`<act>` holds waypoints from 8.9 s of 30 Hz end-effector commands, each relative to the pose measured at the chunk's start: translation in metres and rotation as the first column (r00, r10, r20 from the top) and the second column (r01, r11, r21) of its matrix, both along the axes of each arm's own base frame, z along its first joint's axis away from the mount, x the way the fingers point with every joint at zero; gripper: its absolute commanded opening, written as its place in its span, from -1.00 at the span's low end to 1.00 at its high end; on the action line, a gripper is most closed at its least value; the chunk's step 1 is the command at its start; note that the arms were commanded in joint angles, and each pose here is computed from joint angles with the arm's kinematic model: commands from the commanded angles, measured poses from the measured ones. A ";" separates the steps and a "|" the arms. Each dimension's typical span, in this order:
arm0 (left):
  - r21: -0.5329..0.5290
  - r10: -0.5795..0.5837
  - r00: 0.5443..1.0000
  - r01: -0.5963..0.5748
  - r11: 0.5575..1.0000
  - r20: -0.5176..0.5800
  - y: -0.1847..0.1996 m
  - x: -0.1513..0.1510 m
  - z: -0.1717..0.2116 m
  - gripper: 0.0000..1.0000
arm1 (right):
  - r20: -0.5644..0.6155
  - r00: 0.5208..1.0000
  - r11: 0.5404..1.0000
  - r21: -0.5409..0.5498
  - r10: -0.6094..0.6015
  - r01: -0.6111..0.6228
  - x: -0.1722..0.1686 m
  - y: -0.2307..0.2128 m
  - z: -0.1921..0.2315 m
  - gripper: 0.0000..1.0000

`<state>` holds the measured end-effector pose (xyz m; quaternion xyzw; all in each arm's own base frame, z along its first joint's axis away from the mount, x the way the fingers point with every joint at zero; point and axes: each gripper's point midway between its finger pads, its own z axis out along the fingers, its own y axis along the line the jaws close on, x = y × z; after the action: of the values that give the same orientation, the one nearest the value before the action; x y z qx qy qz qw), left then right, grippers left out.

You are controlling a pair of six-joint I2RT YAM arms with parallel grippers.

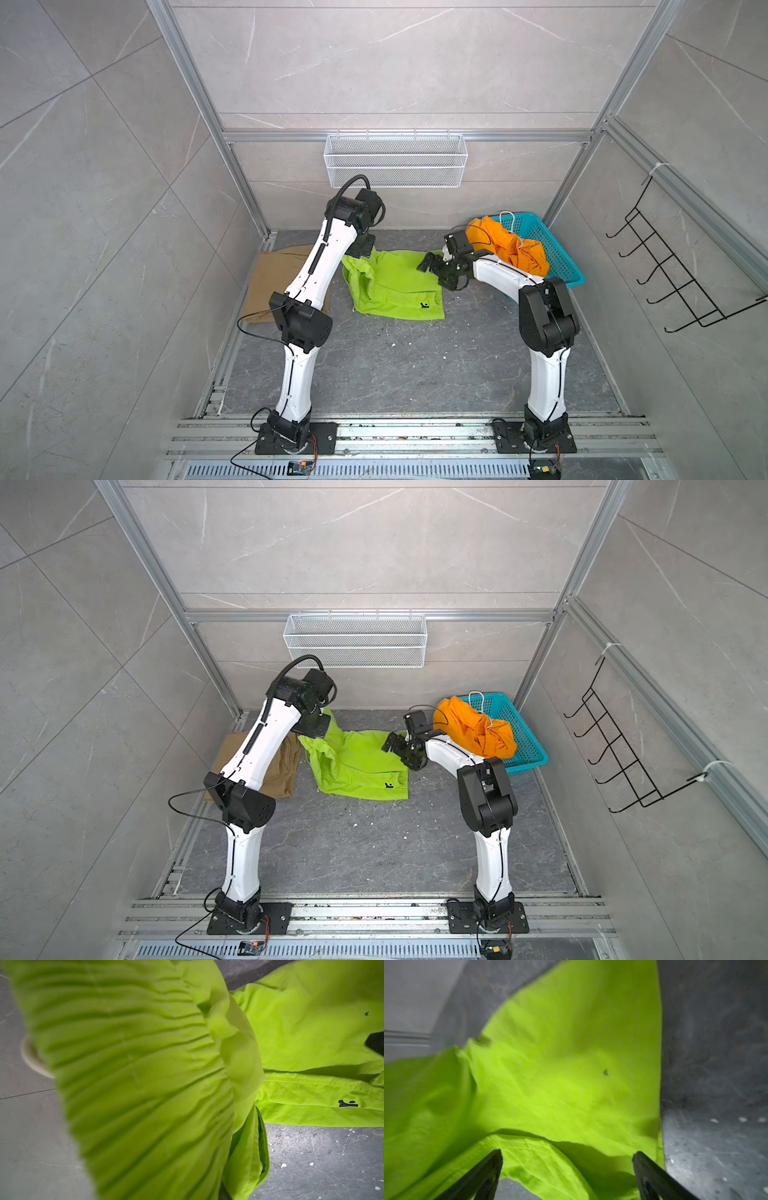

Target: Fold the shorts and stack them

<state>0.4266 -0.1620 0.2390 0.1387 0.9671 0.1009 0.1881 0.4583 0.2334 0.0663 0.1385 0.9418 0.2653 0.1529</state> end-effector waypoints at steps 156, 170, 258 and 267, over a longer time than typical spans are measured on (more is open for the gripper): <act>0.279 0.136 0.983 -0.165 0.946 0.119 0.121 0.035 -0.018 -1.00 | 0.132 0.942 0.929 0.169 0.309 -0.329 -0.092 0.084 0.067 1.00; 0.020 0.232 0.954 -0.240 0.970 0.188 0.122 0.035 0.020 -1.00 | 0.119 0.939 0.923 0.182 0.322 -0.339 -0.088 0.097 0.060 1.00; 0.242 -0.283 0.834 0.186 0.952 0.474 -0.051 0.057 0.020 1.00 | 0.111 0.963 0.939 -0.221 -0.246 0.265 0.015 -0.217 0.098 1.00; 0.064 -0.240 0.886 0.234 0.970 0.397 -0.072 0.043 -0.018 1.00 | 0.052 0.963 0.932 -0.243 -0.266 0.270 0.028 -0.224 0.066 0.99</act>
<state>0.4753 -0.2253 0.2123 0.2535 0.8728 0.1527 0.3881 0.4826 0.0131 0.1436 0.2427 0.9342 0.1385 0.2219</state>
